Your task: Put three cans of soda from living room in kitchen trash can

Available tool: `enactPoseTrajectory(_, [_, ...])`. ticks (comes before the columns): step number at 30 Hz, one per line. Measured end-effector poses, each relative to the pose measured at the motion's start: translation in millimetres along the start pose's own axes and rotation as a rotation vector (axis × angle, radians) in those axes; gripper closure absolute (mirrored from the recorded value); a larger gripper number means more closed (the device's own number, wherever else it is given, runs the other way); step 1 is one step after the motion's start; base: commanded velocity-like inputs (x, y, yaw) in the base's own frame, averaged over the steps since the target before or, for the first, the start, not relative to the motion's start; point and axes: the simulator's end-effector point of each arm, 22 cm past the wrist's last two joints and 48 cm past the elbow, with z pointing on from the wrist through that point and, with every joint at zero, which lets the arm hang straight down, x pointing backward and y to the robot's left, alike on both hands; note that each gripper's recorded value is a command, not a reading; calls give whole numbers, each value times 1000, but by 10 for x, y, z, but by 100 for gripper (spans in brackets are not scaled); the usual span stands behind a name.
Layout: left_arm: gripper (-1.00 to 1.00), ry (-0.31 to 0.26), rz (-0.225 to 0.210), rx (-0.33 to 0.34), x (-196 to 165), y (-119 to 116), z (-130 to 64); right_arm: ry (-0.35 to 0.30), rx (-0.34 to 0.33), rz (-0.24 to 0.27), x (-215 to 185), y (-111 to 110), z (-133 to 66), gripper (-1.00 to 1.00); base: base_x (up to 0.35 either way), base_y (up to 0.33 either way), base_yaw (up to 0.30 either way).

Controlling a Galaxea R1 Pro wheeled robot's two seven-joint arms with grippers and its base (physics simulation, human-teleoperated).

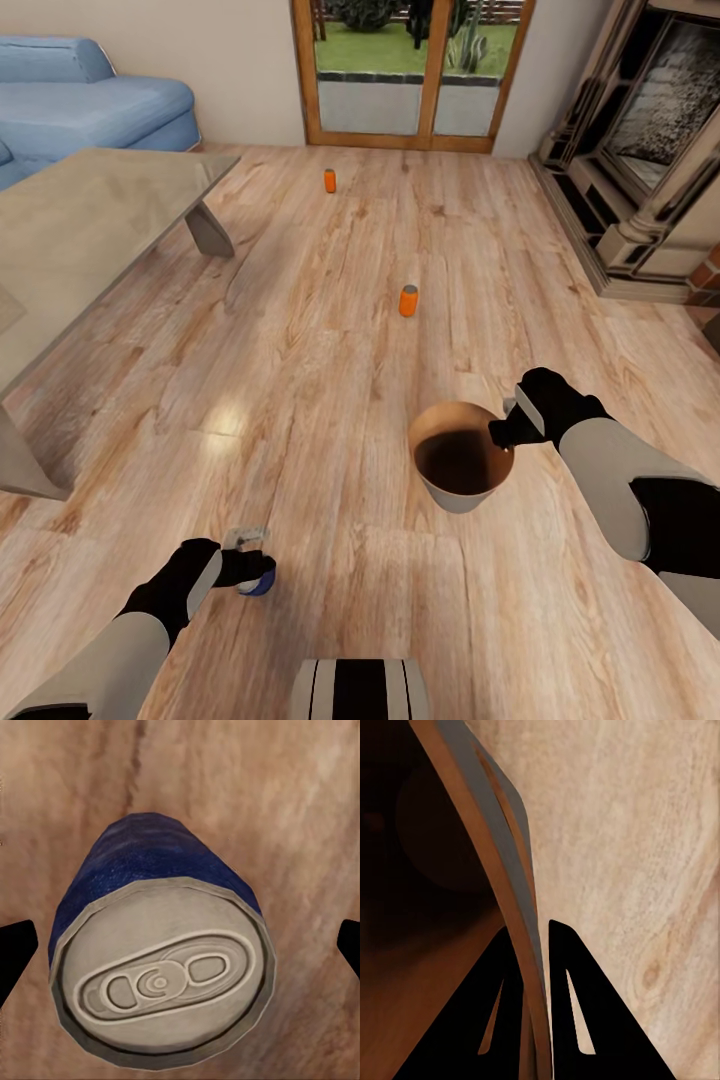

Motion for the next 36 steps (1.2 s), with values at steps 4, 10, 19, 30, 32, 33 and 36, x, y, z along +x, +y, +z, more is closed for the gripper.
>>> enactPoseTrajectory(4, [-100,0,0,-3,0,7,0,0,-2,1,2,3,2,100,21,0,0])
enactPoseTrajectory(10, [-100,0,0,-7,-1,15,0,3,-1,0,11,6,9,100,4,0,0])
enactPoseTrajectory(19, [-100,13,-3,-8,51,27,53,15,-6,-2,39,44,95,100,0,0,0])
enactPoseTrajectory(30, [-100,28,-5,-11,118,42,116,25,-3,-9,29,50,153,100,0,0,0])
enactPoseTrajectory(32, [-100,28,-5,-11,118,41,116,25,-3,-9,29,50,153,100,0,0,0])
enactPoseTrajectory(33, [-100,28,-5,-11,118,41,116,25,-3,-9,29,50,153,100,0,0,0])
enactPoseTrajectory(36, [-100,29,-5,-12,121,46,117,25,-3,-9,29,50,153,100,0,0,0])
